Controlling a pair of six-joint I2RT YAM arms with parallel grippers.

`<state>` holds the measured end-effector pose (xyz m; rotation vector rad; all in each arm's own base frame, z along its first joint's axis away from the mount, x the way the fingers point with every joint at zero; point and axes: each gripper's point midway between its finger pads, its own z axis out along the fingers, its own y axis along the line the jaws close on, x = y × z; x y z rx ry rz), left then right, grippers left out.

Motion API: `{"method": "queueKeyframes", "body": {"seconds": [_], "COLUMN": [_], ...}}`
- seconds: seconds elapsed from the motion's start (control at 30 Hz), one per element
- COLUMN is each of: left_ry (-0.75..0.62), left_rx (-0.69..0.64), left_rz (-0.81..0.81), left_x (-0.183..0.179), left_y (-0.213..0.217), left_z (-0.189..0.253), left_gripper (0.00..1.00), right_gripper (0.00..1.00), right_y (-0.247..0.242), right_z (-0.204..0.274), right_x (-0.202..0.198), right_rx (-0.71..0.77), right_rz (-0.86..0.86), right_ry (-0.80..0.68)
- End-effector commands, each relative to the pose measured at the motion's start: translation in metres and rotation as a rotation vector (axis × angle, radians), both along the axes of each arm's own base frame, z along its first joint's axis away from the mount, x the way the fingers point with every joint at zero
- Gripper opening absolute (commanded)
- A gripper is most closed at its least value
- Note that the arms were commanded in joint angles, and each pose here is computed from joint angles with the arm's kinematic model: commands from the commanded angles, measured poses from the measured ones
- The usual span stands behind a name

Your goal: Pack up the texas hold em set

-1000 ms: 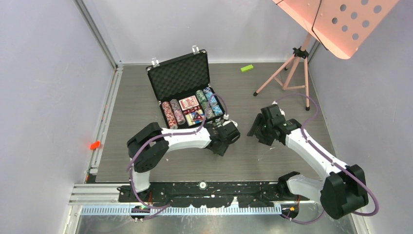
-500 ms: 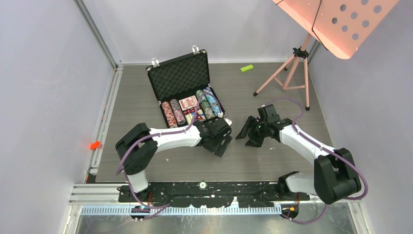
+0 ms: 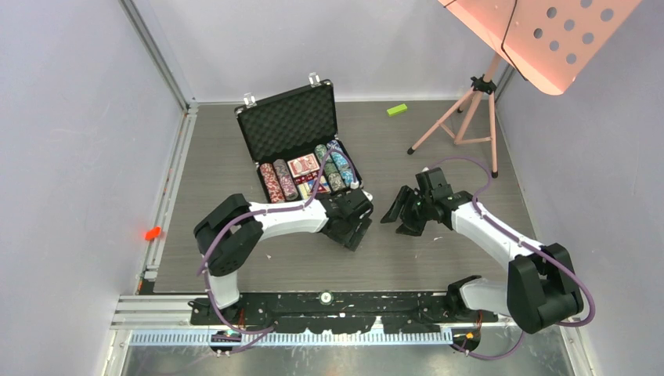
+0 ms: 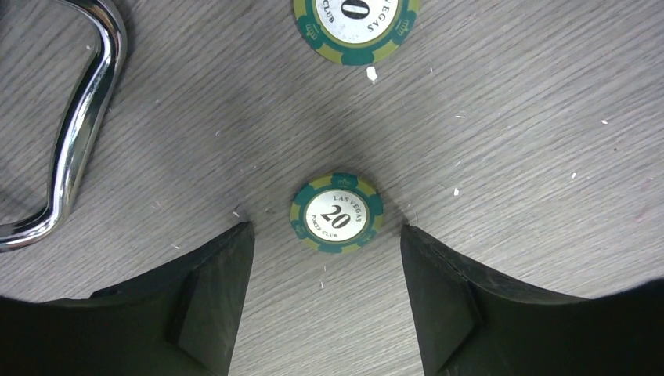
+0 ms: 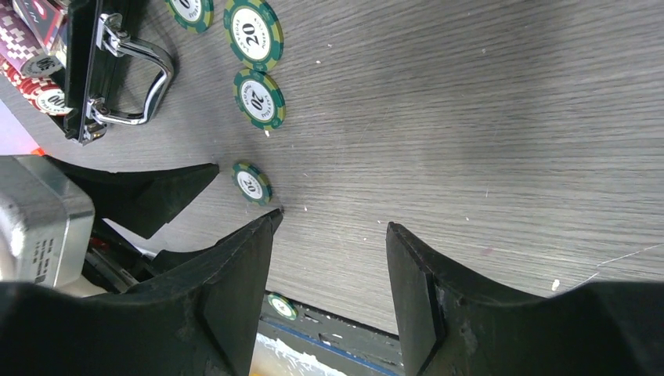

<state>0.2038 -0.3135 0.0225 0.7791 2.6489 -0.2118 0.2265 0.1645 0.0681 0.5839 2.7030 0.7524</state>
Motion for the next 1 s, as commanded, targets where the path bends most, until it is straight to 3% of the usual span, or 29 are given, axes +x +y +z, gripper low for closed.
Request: {"method": "queueKeyframes", "body": {"seconds": [0.0, 0.1, 0.3, 0.43, 0.9, 0.97], "left_ry": [0.013, 0.002, 0.039, 0.046, 0.189, 0.186], "left_rx": [0.003, 0.024, 0.048, 0.034, -0.303, -0.27], "left_rz": [-0.007, -0.002, -0.003, 0.001, -0.02, -0.004], "left_x": [0.003, 0.003, -0.002, -0.001, 0.001, 0.003], "left_y": [-0.005, -0.002, -0.001, -0.001, -0.003, 0.003], "left_z": [-0.001, -0.006, -0.02, -0.023, -0.009, -0.01], "left_gripper": [0.7, 0.67, 0.44, 0.37, 0.35, 0.43], "right_gripper": [0.61, 0.61, 0.6, 0.6, 0.58, 0.58], "right_y": [-0.003, -0.003, -0.003, -0.003, 0.024, 0.025], "right_z": [0.019, 0.018, 0.017, 0.017, 0.006, 0.005], "right_x": [0.012, 0.012, 0.013, 0.013, 0.015, 0.017], "right_rx": [-0.007, -0.012, -0.014, -0.018, 0.119, 0.126], "right_rz": [-0.018, -0.02, -0.017, -0.013, 0.032, 0.031], "right_ry": [-0.071, -0.069, -0.066, -0.068, -0.019, -0.014]}}
